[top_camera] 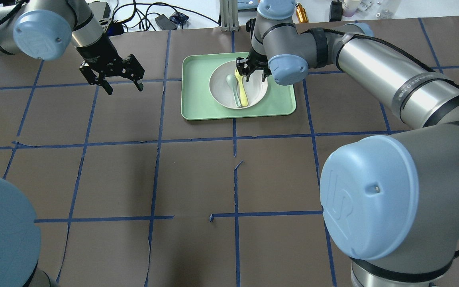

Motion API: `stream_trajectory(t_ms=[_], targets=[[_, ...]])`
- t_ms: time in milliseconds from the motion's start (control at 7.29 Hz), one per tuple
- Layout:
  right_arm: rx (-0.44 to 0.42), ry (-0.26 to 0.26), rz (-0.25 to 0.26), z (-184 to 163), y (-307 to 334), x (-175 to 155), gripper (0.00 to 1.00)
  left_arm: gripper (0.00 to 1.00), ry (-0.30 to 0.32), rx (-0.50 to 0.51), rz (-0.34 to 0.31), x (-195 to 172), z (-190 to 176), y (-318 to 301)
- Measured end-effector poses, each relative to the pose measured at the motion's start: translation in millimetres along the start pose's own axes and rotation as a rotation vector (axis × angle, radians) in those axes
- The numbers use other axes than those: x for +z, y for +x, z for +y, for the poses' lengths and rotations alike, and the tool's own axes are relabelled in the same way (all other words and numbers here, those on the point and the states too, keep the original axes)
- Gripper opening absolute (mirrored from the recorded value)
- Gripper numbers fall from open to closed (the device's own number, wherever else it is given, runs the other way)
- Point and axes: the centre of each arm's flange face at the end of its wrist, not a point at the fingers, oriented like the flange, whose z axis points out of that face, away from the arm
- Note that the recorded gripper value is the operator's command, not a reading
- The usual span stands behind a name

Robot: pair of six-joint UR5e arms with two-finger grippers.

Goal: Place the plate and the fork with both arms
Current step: 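Lower the right gripper onto the yellow fork and grasp its handle, then lift the yellow fork with the right gripper and move it beside the plate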

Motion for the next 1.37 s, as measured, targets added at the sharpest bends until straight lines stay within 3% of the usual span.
stream_trajectory(t_ms=[960,1097,1234,1371], targets=[[-0.020,-0.042,-0.028,2.5,-13.9,40.2,0.55,1.00,0.039,0.005,-0.005,-1.5,-5.8,-2.5],[-0.022,-0.044,-0.029,3.2,-15.1,41.2,0.45,1.00,0.043,0.006,-0.006,-0.8,-7.1,-2.9],[-0.023,-0.045,-0.029,3.8,-16.4,41.9,0.04,1.00,0.045,0.006,-0.006,-0.7,-7.7,-3.0],[-0.024,-0.045,-0.028,4.0,-16.7,41.9,0.00,1.00,0.047,0.006,-0.006,-1.1,-8.0,-3.0]])
